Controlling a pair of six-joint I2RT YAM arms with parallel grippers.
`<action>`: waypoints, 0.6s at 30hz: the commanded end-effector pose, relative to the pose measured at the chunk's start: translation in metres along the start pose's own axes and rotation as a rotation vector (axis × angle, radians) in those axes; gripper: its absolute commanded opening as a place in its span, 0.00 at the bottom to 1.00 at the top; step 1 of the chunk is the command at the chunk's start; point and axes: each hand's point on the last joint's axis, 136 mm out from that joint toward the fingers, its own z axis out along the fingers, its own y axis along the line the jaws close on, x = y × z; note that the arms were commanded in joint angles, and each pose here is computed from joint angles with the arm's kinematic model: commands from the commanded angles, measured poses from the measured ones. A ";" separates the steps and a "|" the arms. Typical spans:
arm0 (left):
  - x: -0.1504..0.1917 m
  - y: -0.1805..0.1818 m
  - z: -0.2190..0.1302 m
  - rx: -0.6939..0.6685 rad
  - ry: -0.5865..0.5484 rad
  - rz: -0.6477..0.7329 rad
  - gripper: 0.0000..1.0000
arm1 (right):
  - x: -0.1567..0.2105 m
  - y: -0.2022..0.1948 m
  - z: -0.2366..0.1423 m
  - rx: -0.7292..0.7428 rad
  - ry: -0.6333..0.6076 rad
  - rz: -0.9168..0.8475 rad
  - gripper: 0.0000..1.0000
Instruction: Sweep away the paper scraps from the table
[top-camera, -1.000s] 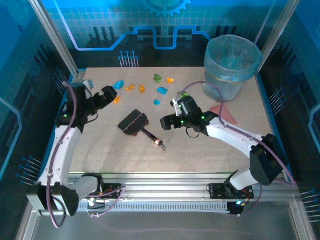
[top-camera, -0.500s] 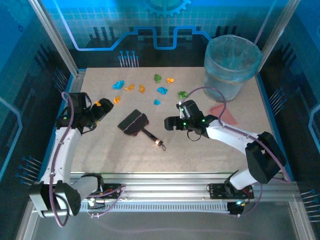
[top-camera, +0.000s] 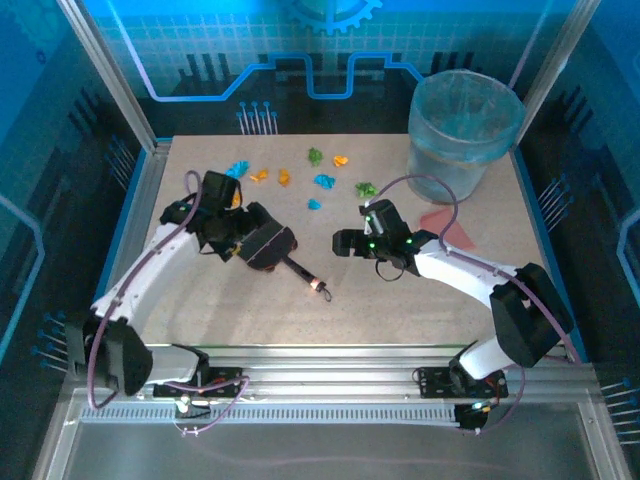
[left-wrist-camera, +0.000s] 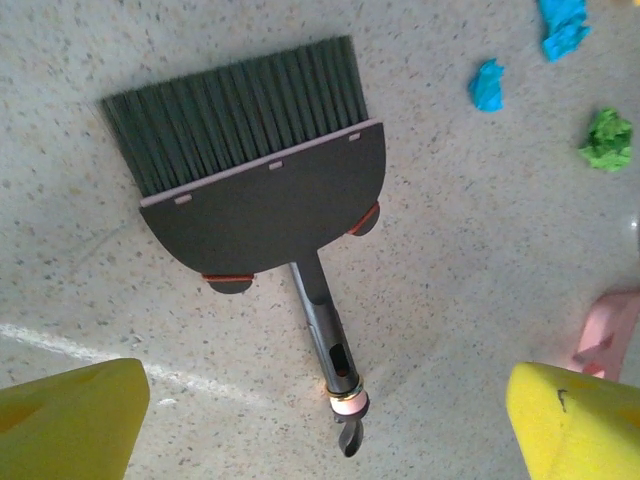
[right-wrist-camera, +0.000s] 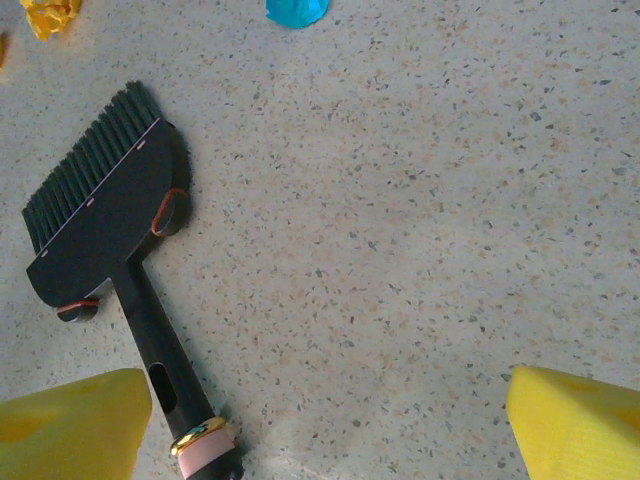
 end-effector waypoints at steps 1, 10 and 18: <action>0.012 0.001 0.013 -0.094 0.039 -0.045 0.89 | -0.001 -0.003 0.006 -0.001 0.008 0.027 0.92; 0.057 -0.013 0.057 -0.124 0.076 -0.093 0.83 | 0.002 -0.024 0.002 0.169 0.077 0.087 0.88; 0.070 0.003 0.072 -0.173 0.101 -0.081 0.82 | 0.047 0.052 0.009 -0.047 0.341 -0.233 0.81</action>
